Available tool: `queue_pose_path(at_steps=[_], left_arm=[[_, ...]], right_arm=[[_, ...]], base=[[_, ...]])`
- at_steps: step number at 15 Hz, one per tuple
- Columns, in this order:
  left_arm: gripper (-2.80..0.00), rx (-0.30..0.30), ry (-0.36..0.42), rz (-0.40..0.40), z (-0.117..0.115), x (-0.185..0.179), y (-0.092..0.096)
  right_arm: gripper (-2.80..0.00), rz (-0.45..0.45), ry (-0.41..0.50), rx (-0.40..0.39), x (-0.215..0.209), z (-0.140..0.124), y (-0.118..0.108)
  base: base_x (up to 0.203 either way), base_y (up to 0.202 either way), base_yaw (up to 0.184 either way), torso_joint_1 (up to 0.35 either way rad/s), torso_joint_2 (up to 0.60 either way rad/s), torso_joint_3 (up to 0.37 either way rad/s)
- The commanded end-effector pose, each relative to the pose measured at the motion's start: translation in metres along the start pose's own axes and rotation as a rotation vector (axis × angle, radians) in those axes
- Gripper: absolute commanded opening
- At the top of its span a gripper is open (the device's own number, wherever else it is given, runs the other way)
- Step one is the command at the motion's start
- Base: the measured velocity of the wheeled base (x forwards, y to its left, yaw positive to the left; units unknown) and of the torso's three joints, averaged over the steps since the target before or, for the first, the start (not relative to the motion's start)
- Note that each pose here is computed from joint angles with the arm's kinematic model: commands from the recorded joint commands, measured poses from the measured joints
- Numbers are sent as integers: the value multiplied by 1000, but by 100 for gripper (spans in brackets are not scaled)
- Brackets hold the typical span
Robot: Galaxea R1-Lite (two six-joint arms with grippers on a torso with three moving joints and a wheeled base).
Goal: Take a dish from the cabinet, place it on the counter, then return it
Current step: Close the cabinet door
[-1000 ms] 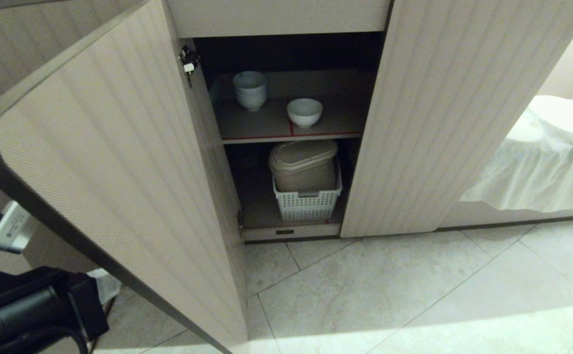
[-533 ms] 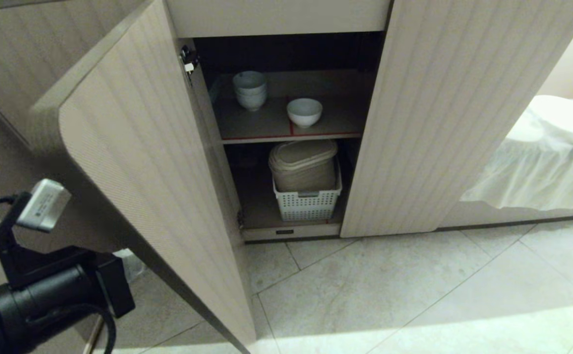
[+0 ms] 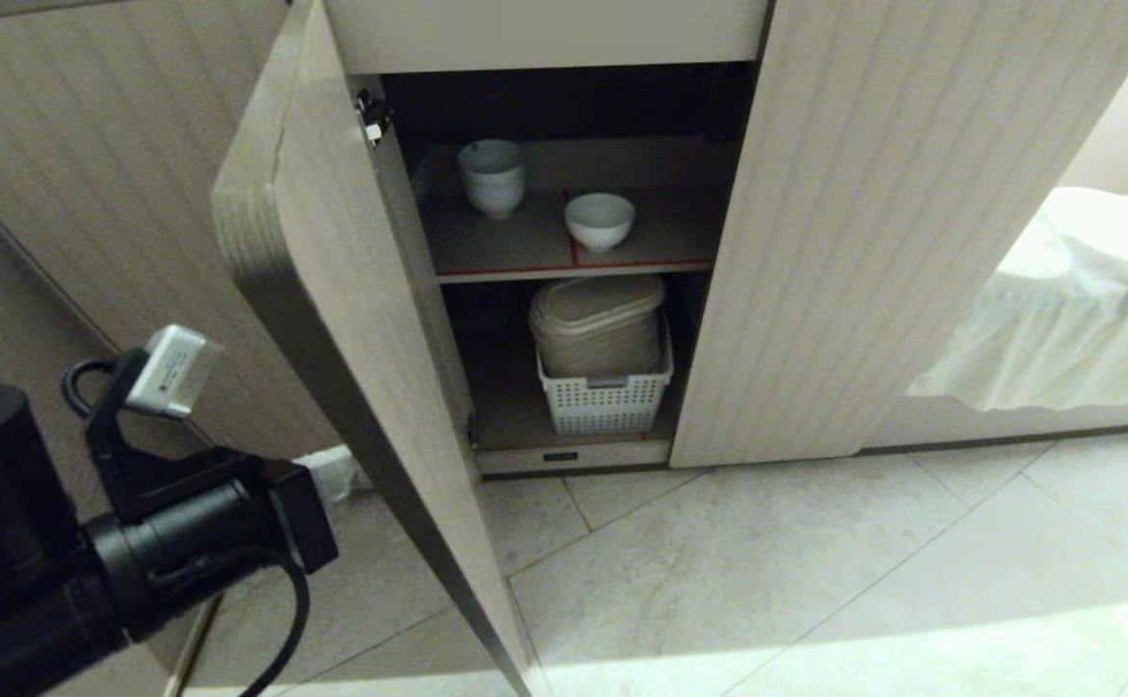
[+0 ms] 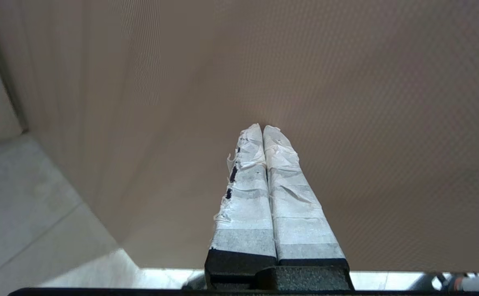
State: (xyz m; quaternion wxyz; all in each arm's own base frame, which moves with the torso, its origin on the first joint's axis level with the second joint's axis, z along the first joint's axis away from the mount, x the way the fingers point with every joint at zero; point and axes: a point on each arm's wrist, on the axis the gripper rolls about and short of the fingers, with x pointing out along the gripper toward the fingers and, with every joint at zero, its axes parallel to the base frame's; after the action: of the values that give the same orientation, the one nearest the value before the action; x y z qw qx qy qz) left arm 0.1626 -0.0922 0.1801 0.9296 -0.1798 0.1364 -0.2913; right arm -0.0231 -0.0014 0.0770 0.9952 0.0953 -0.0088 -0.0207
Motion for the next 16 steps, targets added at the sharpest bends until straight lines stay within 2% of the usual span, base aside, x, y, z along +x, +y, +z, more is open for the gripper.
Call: queue_pose_path(at_steps=[1, 11, 16], left_arm=[[-280, -3, 13, 2, -4, 14, 3], [-280, 9, -57, -34, -3, 68, 8], [-280, 16, -85, -50, 5, 102, 8]], right_arm=[[-280, 0, 1, 1, 0, 0, 0], [-280, 0, 1, 1, 0, 0, 0], [-280, 1, 1, 1, 0, 0, 0]], base=[[0, 0, 0, 0, 0, 0], [0, 0, 0, 0, 0, 0], [0, 0, 0, 0, 0, 0]])
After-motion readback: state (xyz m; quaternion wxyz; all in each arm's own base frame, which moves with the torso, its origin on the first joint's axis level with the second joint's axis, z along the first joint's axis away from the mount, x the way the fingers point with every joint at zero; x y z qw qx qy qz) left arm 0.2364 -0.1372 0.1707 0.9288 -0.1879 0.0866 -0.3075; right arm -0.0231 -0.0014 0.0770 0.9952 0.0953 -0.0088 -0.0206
